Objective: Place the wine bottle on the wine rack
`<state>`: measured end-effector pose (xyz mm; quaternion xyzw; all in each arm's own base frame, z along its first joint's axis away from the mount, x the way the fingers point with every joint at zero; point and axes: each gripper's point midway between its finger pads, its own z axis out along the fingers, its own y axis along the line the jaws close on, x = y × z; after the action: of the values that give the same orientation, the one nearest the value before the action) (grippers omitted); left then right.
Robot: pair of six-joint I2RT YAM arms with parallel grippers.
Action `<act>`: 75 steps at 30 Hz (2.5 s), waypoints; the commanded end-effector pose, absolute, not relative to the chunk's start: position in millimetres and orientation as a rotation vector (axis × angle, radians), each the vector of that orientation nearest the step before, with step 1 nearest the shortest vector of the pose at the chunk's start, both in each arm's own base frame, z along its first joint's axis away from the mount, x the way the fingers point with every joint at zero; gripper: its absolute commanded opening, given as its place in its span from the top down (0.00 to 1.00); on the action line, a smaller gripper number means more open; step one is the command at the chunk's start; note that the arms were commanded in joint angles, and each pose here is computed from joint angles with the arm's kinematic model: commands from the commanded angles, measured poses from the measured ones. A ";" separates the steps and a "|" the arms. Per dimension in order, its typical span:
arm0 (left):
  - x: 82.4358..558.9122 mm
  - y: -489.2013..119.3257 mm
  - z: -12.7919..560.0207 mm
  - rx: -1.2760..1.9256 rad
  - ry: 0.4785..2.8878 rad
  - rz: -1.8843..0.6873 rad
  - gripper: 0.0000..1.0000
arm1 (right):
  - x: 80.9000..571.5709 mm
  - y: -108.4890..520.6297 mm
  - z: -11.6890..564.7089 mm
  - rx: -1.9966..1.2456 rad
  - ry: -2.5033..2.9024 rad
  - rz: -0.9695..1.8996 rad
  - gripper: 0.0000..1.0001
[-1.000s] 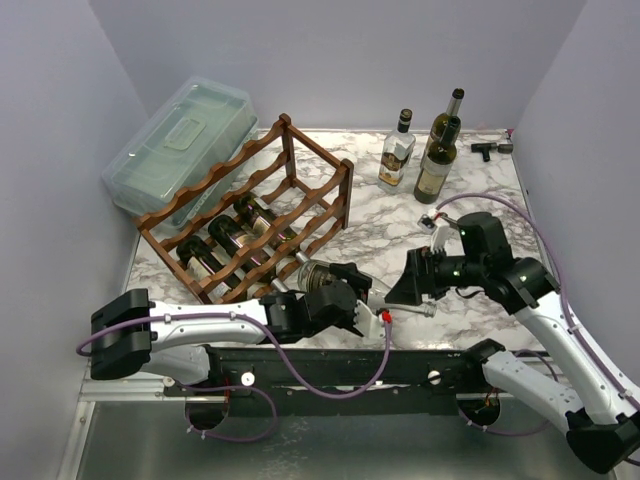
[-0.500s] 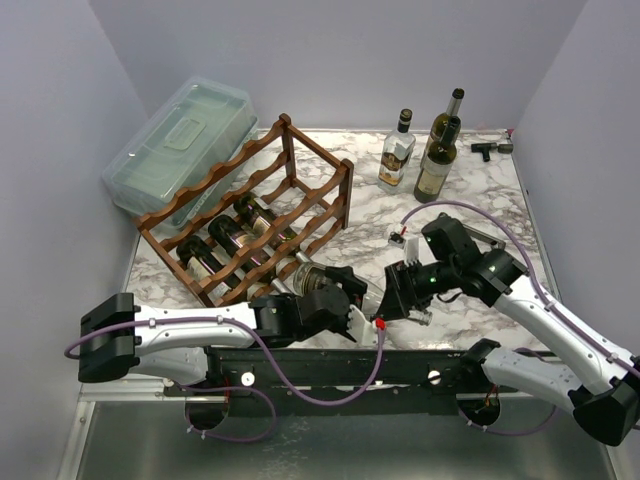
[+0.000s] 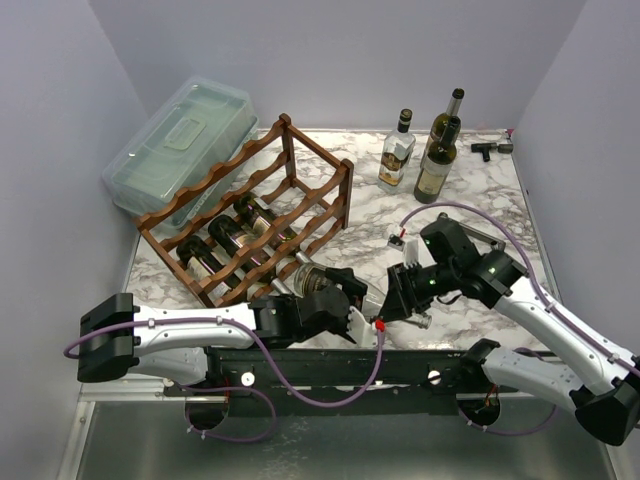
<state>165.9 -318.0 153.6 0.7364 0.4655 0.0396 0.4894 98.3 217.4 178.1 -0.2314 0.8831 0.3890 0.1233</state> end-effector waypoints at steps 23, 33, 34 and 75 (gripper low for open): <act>177.2 -328.4 275.3 1.249 1.150 -0.162 0.01 | 144.1 204.4 192.9 -0.302 2.373 0.953 0.99; 245.6 -247.7 374.7 0.622 1.351 -0.139 0.01 | 168.6 223.4 202.1 -0.272 2.210 1.031 0.99; 249.6 -241.9 376.9 0.596 1.368 -0.125 0.01 | 172.6 224.1 202.1 -0.277 2.194 1.019 0.99; 330.6 -250.3 258.5 0.606 1.851 -0.225 0.50 | 205.5 250.1 182.5 -0.351 2.024 1.048 1.00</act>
<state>330.0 -243.1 266.2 0.2462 0.7806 -0.0858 0.5681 178.5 217.3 116.4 -0.0910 0.8895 0.3342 0.2980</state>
